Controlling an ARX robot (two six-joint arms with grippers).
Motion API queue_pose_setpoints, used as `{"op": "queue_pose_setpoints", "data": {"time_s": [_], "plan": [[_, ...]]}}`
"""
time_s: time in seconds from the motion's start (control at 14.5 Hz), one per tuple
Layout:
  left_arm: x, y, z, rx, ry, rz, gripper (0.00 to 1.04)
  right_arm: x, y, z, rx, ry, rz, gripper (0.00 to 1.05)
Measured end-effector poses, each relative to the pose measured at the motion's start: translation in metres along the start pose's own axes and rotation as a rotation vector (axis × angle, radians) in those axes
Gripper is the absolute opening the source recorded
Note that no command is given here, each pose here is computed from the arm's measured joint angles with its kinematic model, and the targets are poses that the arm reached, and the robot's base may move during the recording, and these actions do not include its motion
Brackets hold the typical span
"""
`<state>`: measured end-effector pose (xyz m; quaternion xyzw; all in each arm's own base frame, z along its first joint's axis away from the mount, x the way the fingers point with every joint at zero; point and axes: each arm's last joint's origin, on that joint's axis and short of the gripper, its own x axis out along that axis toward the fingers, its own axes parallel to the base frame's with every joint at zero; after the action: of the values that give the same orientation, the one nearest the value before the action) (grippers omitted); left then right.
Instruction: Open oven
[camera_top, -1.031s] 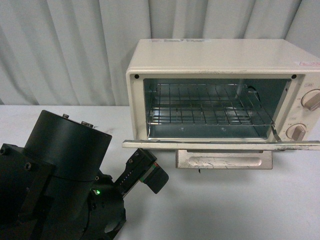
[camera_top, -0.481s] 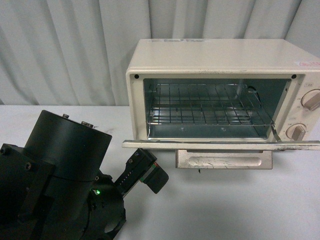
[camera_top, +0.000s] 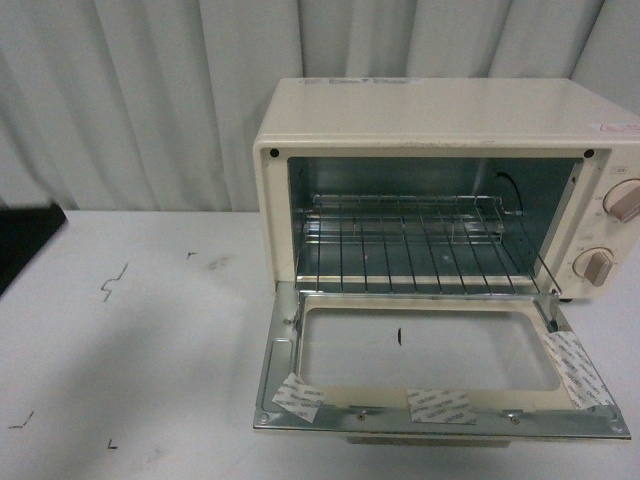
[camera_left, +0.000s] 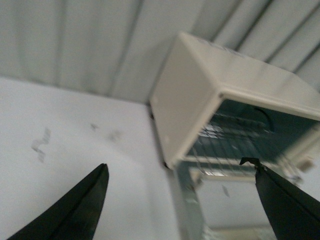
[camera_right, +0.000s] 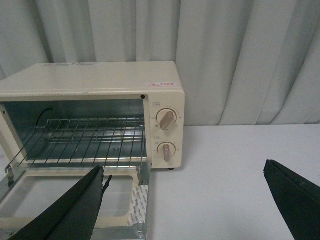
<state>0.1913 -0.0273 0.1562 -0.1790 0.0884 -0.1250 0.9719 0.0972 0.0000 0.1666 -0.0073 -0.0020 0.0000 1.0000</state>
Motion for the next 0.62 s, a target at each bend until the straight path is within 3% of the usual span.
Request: {"op": "queue_pose_setpoints", "data": {"time_s": [0.07,0.14,0.41,0.62], "plan": [[-0.03,0.006,0.005,0.319,-0.166,0.252,0.39,0.0,0.0,0.0,0.0,0.0,0.0,0.98],[-0.037,0.011,0.004,0.336,-0.152,0.239,0.24,0.0,0.0,0.0,0.0,0.0,0.0,0.98],[-0.046,0.015,0.008,0.34,-0.175,0.27,0.04,0.0,0.0,0.0,0.0,0.0,0.0,0.98],[-0.049,0.013,0.008,0.345,-0.177,0.258,0.02,0.0,0.0,0.0,0.0,0.0,0.0,0.98]]}}
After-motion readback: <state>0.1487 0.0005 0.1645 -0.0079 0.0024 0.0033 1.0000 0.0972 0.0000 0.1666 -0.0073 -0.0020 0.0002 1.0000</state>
